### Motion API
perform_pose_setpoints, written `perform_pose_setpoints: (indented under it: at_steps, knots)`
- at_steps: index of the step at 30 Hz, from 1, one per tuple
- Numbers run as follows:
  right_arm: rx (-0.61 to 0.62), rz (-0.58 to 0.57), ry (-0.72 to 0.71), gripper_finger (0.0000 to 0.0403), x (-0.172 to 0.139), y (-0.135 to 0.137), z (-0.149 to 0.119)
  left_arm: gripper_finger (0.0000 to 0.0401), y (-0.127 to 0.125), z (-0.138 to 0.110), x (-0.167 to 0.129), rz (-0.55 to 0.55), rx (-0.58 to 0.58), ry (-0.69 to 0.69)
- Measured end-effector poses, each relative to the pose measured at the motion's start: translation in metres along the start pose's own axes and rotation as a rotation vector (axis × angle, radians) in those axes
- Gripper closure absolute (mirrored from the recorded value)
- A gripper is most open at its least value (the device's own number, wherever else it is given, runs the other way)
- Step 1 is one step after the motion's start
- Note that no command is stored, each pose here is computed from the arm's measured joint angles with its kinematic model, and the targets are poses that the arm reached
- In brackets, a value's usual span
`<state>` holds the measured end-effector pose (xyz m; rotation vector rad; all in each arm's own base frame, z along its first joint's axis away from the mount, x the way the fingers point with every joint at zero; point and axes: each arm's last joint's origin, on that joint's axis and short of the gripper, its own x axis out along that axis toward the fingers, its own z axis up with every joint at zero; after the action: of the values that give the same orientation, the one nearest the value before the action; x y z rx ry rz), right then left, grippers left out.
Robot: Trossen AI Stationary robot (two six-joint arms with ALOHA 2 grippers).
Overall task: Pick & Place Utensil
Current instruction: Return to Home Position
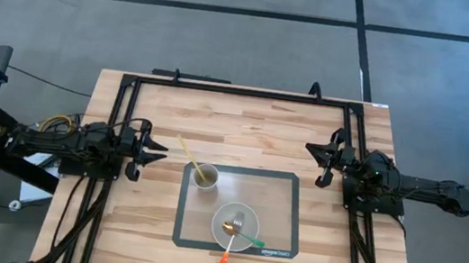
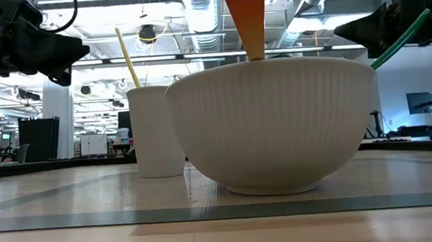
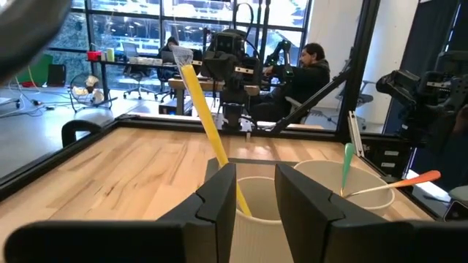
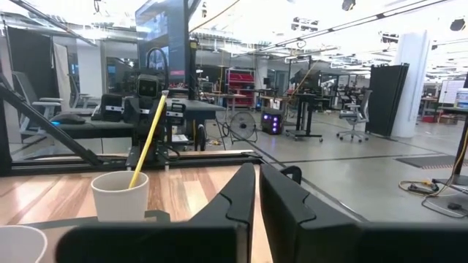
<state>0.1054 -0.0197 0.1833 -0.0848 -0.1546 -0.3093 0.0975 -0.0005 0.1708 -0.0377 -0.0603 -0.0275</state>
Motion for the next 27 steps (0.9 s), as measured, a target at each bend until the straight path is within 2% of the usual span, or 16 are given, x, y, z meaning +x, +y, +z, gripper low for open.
perform_pose_setpoints:
  at_steps: [27]
  knots:
    - [0.001,0.000,0.000,0.0381,0.0000,0.0000,-0.0001,0.0304,-0.0001,0.0014,0.0000,-0.001,0.000,-0.013]
